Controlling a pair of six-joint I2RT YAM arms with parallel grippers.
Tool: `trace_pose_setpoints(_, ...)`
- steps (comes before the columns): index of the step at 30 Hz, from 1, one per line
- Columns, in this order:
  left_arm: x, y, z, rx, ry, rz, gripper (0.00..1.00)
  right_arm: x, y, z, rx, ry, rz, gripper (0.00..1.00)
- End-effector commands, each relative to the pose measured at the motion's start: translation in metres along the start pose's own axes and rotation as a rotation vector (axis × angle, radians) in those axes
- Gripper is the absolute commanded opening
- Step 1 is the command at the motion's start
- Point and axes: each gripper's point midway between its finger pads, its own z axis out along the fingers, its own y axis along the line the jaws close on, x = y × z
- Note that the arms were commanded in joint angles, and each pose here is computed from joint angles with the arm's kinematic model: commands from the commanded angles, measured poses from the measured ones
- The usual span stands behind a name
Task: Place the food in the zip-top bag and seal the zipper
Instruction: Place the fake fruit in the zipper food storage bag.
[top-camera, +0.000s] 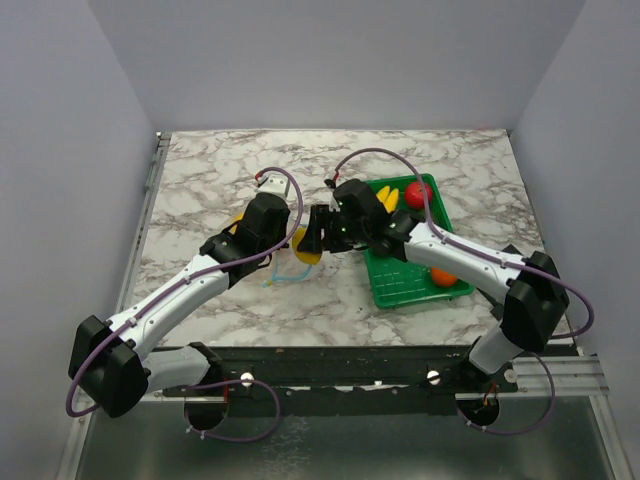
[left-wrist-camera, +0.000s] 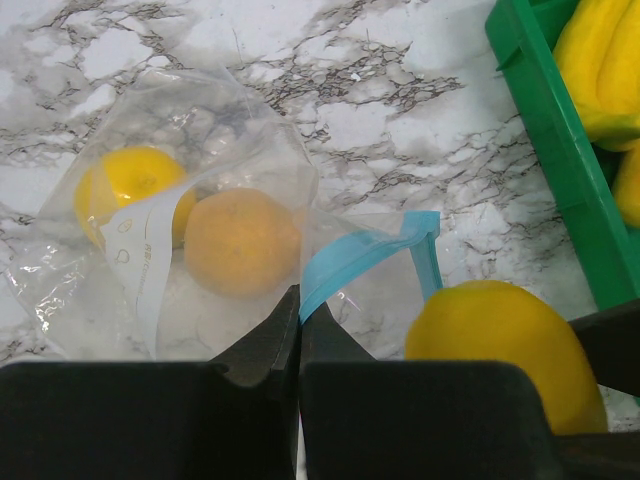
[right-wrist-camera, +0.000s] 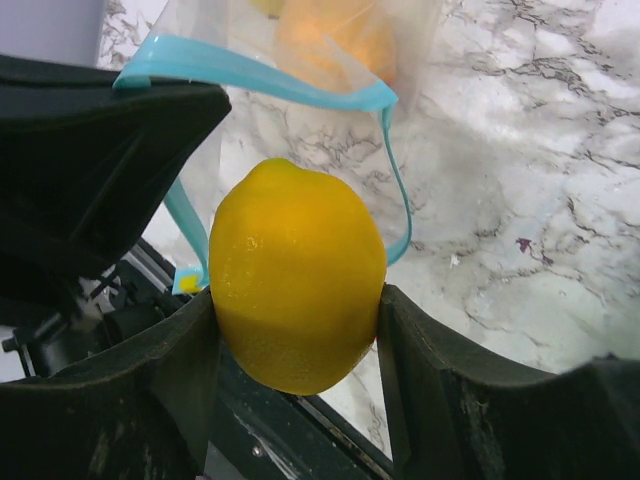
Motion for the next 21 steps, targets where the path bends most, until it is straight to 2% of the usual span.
trace_pose_setpoints(1, -0.002, -0.004, 0.000, 0.029, -0.009, -0.009, 0.00, -0.006, 0.017, 0.021, -0.037, -0.008, 0.020, 0.43)
trace_pose_setpoints(12, -0.002, -0.004, -0.001, 0.030, -0.012, -0.011, 0.00, 0.002, 0.029, 0.059, -0.049, 0.020, 0.063, 0.46)
trace_pose_setpoints(21, -0.001, -0.005, 0.000, 0.033, -0.007, -0.012, 0.00, 0.003, 0.037, 0.076, -0.064, 0.031, 0.098, 0.65)
